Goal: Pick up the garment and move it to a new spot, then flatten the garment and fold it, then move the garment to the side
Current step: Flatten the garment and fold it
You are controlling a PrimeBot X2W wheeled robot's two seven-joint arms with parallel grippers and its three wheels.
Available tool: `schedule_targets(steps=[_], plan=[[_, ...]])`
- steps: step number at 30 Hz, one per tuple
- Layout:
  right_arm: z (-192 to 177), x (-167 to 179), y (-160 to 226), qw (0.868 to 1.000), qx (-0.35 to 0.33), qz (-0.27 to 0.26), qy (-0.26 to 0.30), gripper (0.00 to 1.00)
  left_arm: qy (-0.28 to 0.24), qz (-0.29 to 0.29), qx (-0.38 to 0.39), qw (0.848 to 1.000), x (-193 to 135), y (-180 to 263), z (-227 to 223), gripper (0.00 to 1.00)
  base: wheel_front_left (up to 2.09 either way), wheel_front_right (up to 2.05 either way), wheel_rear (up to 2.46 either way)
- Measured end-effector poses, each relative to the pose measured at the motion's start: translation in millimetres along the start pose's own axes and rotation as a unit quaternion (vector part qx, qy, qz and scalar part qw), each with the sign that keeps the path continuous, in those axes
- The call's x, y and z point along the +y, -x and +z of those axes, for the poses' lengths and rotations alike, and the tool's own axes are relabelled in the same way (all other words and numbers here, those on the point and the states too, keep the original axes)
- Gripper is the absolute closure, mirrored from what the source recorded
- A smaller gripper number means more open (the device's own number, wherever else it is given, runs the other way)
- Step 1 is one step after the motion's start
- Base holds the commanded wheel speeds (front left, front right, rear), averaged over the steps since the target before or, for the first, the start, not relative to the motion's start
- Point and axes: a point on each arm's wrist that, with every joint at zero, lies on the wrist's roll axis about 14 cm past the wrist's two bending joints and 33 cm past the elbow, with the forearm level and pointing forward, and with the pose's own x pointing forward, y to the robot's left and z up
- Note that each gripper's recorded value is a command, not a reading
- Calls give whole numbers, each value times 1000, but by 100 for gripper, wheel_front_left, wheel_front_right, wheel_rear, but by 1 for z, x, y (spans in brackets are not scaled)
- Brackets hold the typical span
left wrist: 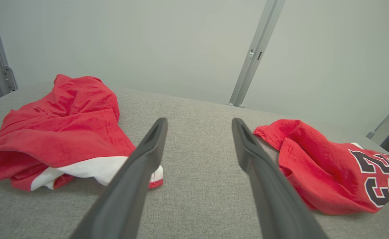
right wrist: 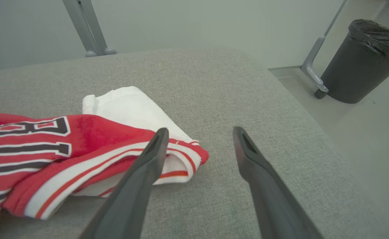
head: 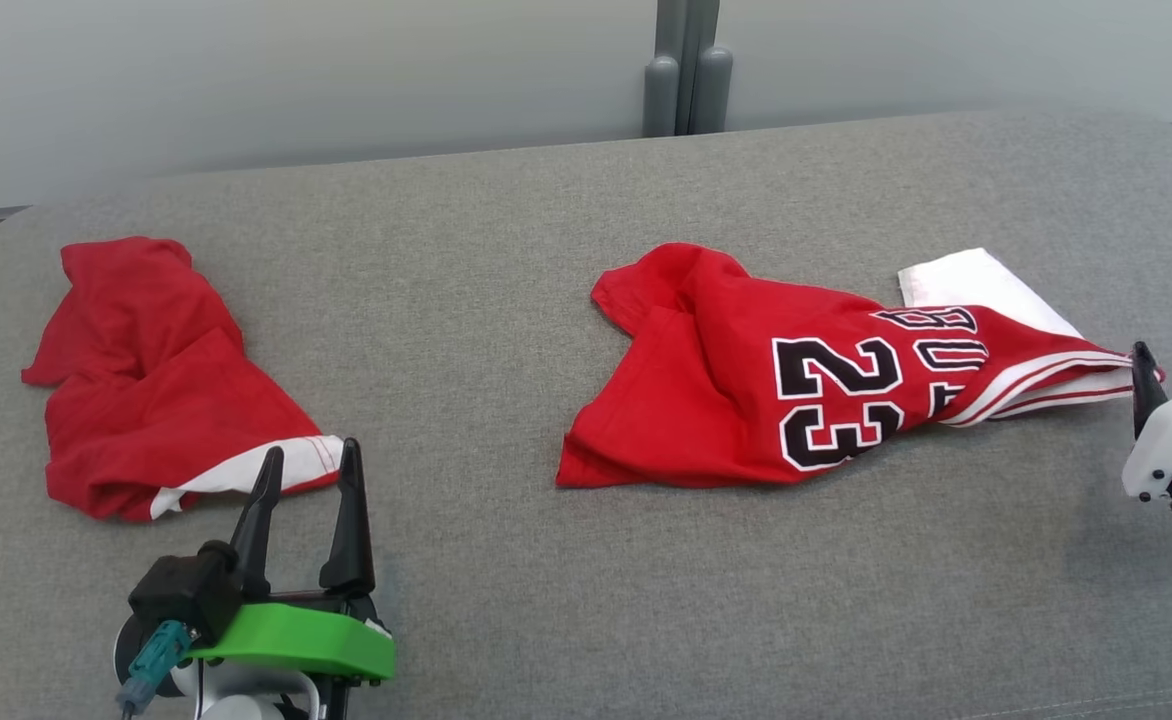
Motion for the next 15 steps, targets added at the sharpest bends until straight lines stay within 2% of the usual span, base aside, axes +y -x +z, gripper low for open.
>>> schedule_targets(steps=[6,15], plan=[[22,-5,5,999,-46,-4,3,0,1,-7,1,1000,-5,1,-1,0,0,0,0],[60,39,30,987,-156,45,-16,0,1,-18,-8,1000,-14,0,5,0,0,0,0]])
